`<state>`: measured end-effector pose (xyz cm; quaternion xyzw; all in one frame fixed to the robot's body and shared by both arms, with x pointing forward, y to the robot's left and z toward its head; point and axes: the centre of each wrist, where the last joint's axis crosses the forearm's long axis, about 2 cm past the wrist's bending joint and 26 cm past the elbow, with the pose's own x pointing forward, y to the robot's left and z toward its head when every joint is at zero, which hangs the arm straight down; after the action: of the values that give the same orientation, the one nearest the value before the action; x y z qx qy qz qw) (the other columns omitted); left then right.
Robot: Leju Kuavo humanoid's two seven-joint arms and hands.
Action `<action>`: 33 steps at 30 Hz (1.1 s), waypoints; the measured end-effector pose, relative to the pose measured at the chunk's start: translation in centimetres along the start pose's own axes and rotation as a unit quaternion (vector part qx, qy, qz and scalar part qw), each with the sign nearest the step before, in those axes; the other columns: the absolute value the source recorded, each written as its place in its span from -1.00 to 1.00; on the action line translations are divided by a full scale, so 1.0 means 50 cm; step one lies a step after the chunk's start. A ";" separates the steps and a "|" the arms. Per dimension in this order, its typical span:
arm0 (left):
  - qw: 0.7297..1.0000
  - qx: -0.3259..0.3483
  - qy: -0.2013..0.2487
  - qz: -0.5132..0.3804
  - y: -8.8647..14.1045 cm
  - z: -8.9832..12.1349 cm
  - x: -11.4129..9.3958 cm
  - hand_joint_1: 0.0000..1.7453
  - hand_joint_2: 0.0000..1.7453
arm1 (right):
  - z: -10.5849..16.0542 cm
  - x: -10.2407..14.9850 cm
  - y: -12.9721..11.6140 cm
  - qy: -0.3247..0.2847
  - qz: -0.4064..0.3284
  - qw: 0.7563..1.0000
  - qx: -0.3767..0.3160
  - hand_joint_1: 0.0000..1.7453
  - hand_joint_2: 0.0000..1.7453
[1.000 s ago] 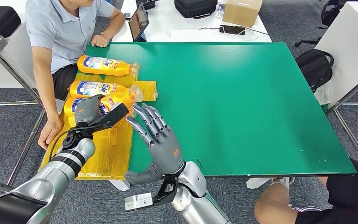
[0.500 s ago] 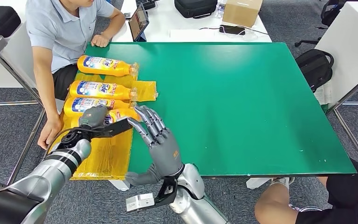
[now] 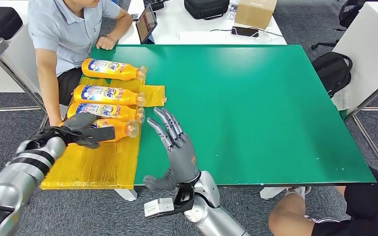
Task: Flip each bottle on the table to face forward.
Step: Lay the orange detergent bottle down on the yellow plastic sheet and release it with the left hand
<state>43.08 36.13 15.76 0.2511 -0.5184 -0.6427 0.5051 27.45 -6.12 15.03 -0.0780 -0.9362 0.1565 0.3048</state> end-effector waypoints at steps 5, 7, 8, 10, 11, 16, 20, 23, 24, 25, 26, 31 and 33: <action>1.000 -0.014 0.001 -0.018 0.047 0.018 -0.024 0.84 1.00 | -0.010 0.003 -0.003 -0.005 -0.010 1.000 -0.005 -1.00 -1.00; 0.999 -0.029 0.005 -0.038 0.058 0.020 -0.027 0.86 1.00 | -0.013 0.004 -0.003 -0.007 -0.016 1.000 -0.006 -1.00 -1.00; 0.998 -0.038 0.006 -0.047 0.062 0.021 -0.029 0.88 1.00 | -0.014 0.005 -0.002 -0.006 -0.018 1.000 -0.007 -1.00 -1.00; 0.997 -0.053 0.003 -0.053 0.061 0.021 -0.029 0.90 1.00 | -0.015 0.005 -0.002 -0.005 -0.023 1.000 -0.008 -1.00 -1.00; 0.997 -0.059 0.001 -0.054 0.058 0.021 -0.029 0.93 1.00 | -0.017 0.006 -0.001 -0.005 -0.025 1.000 -0.008 -1.00 -1.00; 0.996 -0.078 -0.015 -0.031 0.038 0.025 -0.031 1.00 1.00 | -0.021 0.008 0.001 -0.008 -0.033 0.999 -0.007 -1.00 -1.00; 0.995 -0.099 -0.023 -0.008 0.011 0.038 -0.039 1.00 1.00 | -0.021 0.010 0.003 -0.008 -0.039 0.999 -0.005 -1.00 -1.00; 0.994 -0.110 -0.028 0.001 -0.002 0.047 -0.042 1.00 1.00 | -0.021 0.011 0.004 -0.009 -0.041 0.999 -0.004 -1.00 -1.00; 0.993 -0.113 -0.029 0.002 -0.005 0.050 -0.044 1.00 1.00 | -0.022 0.011 0.004 -0.010 -0.041 0.999 -0.003 -1.00 -1.00; 0.993 -0.116 -0.030 0.005 -0.008 0.052 -0.044 1.00 1.00 | -0.022 0.011 0.005 -0.010 -0.042 0.999 -0.003 -1.00 -1.00; 0.992 -0.121 -0.032 0.014 -0.011 0.054 -0.045 1.00 1.00 | -0.023 0.012 0.005 -0.009 -0.043 0.999 -0.004 -1.00 -1.00; 0.991 -0.118 -0.037 0.044 -0.025 0.070 -0.046 1.00 1.00 | -0.025 0.014 0.008 -0.012 -0.049 0.999 -0.001 -1.00 -1.00; 0.992 -0.113 -0.034 0.034 -0.035 0.074 -0.041 1.00 1.00 | -0.025 0.016 0.009 -0.013 -0.050 0.999 0.000 -1.00 -1.00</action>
<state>40.03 39.43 14.99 0.1527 -0.4678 -0.6880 0.5334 27.60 -5.20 16.27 -0.0289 -0.9428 0.1420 0.3001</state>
